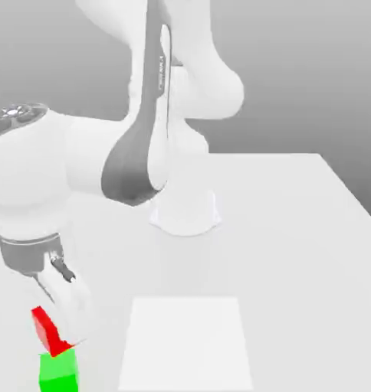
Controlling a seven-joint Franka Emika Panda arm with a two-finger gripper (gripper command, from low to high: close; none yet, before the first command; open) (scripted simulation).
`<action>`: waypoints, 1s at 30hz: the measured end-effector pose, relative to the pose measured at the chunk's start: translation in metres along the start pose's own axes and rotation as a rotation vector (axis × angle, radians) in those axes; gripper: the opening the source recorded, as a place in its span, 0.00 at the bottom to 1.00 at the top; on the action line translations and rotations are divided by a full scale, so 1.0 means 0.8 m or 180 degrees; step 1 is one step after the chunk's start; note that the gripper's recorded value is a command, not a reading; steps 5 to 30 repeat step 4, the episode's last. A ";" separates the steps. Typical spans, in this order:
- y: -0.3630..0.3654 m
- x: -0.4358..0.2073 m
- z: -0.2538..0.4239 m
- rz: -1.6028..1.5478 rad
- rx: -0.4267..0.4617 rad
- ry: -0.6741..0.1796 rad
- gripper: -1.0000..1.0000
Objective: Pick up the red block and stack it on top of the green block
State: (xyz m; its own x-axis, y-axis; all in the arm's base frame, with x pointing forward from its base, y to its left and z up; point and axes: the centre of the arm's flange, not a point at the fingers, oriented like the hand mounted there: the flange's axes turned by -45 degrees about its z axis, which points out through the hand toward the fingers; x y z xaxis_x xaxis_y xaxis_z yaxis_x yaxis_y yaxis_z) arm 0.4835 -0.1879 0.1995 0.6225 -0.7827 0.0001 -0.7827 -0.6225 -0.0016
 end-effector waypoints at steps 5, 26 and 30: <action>0.001 0.000 0.014 0.0005 -0.0001 0.0001 1.00; 0.001 0.000 0.014 0.0005 -0.0001 0.0001 1.00; 0.001 0.000 0.014 0.0005 -0.0001 0.0001 1.00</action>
